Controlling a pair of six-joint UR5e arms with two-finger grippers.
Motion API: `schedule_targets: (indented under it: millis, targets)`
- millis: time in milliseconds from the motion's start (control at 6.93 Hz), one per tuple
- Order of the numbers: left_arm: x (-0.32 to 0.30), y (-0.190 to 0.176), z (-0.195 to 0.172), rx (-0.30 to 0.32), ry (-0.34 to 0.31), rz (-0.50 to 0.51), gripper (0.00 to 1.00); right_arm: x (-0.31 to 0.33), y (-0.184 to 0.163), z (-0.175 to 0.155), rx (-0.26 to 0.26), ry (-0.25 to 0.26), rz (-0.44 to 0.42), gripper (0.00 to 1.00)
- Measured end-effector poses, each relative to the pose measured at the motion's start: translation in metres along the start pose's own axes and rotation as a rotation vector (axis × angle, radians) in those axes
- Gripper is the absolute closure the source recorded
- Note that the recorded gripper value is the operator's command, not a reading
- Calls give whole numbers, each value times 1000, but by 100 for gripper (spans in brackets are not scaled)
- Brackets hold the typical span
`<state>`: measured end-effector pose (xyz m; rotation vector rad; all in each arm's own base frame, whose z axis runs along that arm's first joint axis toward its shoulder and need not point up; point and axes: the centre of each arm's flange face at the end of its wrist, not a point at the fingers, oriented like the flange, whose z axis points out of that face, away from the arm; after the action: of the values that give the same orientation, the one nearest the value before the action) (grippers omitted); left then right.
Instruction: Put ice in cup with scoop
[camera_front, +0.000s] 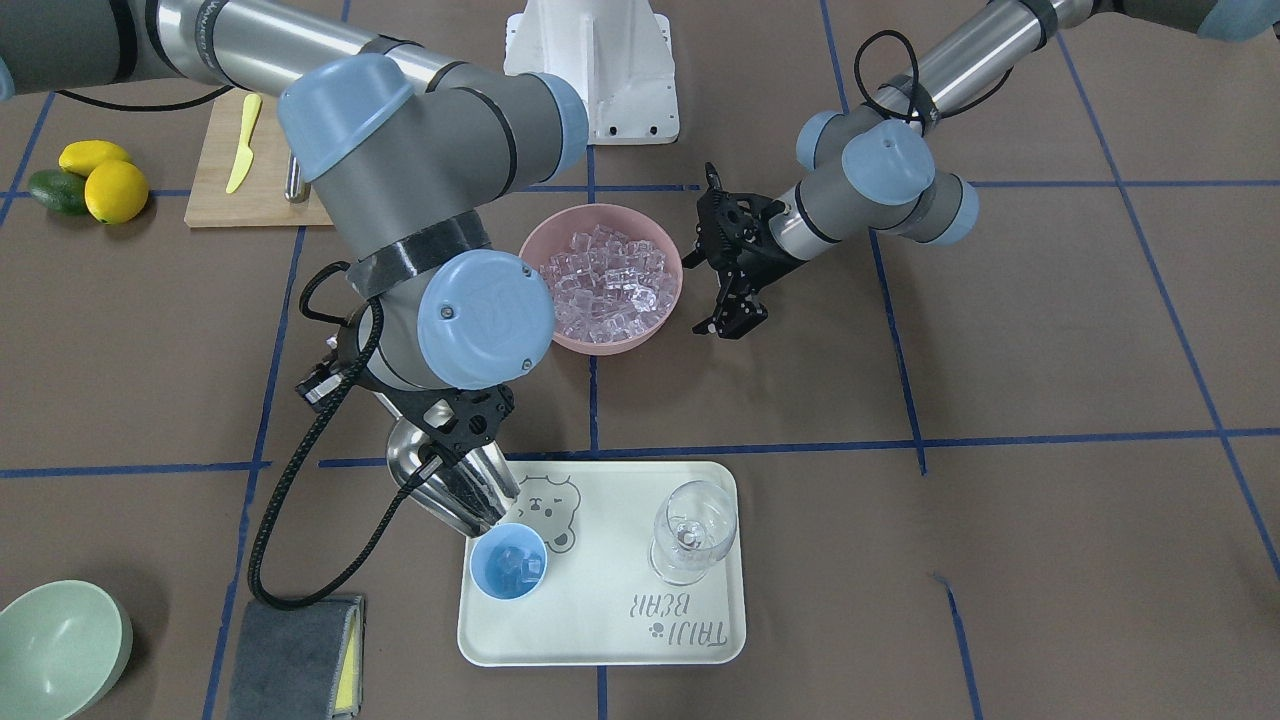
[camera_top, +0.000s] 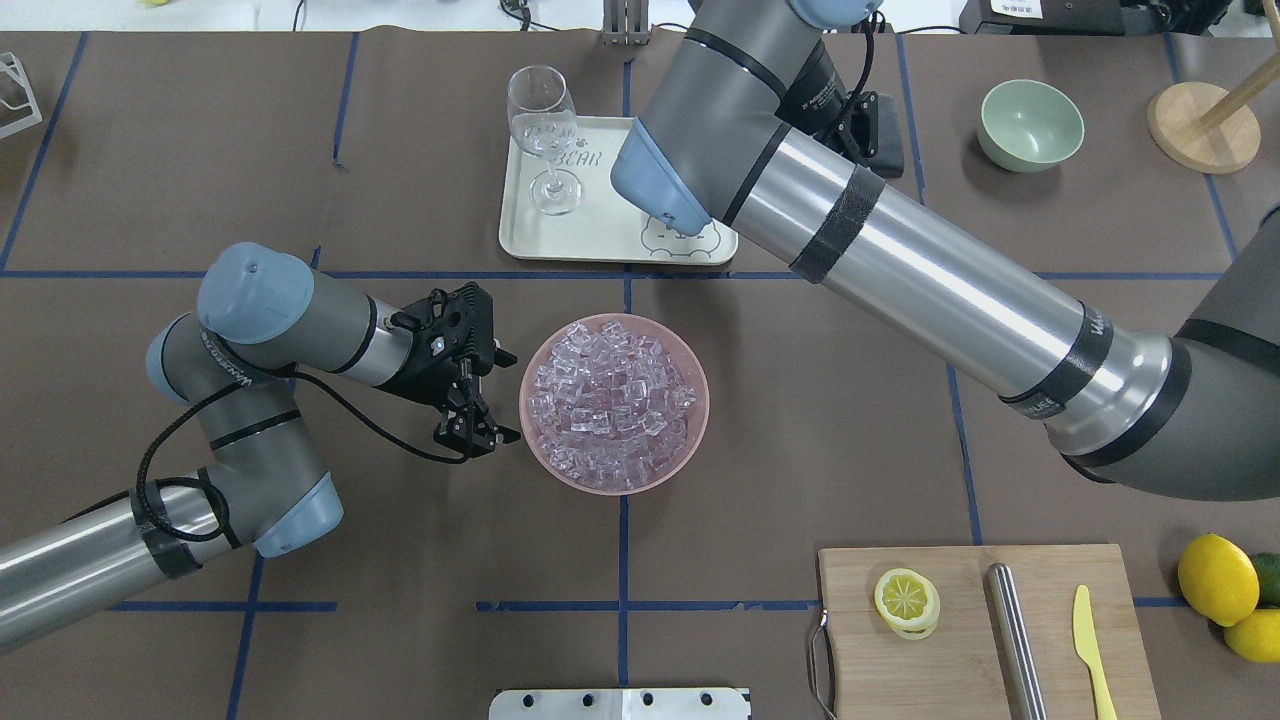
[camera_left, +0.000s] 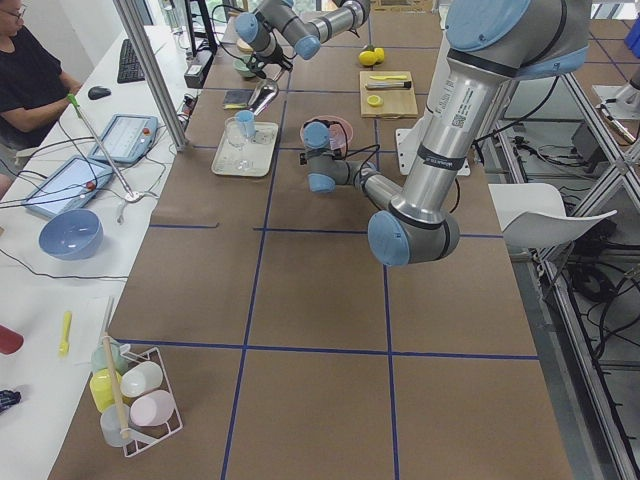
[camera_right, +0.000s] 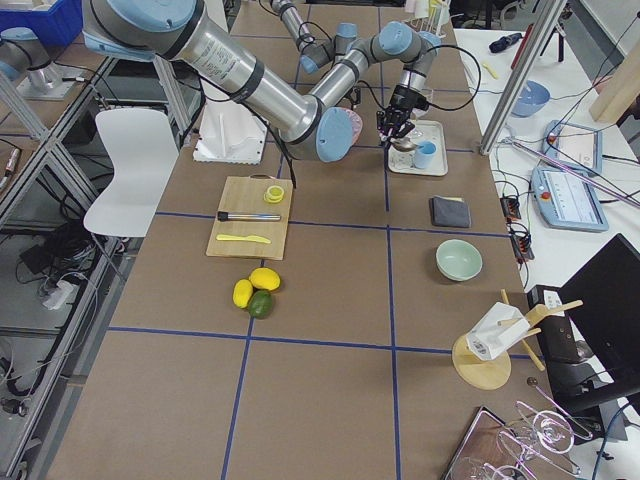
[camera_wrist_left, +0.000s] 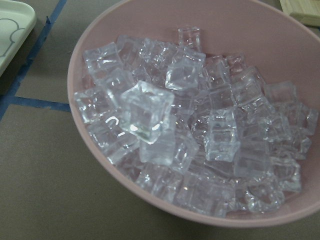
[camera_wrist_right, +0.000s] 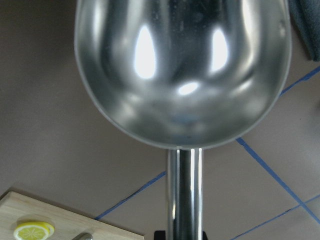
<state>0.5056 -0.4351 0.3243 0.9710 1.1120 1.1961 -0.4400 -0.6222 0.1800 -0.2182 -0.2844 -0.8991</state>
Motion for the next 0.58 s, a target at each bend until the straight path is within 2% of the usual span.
schedule_targets:
  millis: [144,289,577]
  targets:
    - [0,0,0,1,0,0,0,1,5,-5,21,-22,22,100]
    - [0,0,0,1,0,-1,0,4,18,-3,60,-62,93,100]
    - [-1,0,-1,1,-3,-1,0,14,67,56,210,-200,320,100]
